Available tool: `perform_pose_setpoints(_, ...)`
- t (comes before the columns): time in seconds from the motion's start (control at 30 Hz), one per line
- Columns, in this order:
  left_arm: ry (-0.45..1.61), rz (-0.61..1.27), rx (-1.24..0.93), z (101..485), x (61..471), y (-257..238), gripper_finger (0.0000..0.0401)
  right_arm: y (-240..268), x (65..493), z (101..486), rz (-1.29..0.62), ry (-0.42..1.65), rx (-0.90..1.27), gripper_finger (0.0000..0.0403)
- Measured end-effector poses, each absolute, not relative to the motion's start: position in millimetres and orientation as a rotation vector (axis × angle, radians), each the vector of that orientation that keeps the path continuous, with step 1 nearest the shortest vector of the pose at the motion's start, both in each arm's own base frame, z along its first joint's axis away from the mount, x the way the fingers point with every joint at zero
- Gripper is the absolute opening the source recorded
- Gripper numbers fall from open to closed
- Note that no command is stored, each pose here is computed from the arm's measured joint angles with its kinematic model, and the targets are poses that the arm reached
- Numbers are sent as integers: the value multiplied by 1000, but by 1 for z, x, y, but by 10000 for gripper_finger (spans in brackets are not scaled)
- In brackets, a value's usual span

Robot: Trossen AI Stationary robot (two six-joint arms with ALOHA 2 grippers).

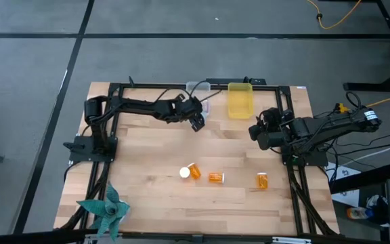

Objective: Pick and place medicine bottles into bin by pill shape (circle, oval)
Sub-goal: Put the large orange pill bottle into the yellow bin

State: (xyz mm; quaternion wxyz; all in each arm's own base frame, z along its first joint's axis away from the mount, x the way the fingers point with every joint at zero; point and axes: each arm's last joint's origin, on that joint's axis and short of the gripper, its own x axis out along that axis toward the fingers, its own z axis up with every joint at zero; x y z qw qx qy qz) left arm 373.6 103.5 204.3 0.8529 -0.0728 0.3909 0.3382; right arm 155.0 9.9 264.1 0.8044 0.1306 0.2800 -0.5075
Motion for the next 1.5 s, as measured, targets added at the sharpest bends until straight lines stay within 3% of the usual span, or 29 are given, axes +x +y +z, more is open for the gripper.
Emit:
perform_pose_setpoints(0.27,868,539,-156,202,380,64,189,10,155,264,-1087,600,280,158)
perform_pose_setpoints(0.53,1011,516,-176,203,366,27,189,10,155,264,-1086,596,286,158)
perform_pose_setpoints(0.7,1180,485,-197,206,346,8,189,10,156,264,-1085,591,289,158)
perform_pose_setpoints(0.93,1480,440,-385,203,318,-24,189,10,156,264,-1085,589,291,158)
perform_pose_setpoints(1.5,1467,98,-416,174,338,-83,189,10,156,264,-1081,588,299,158)
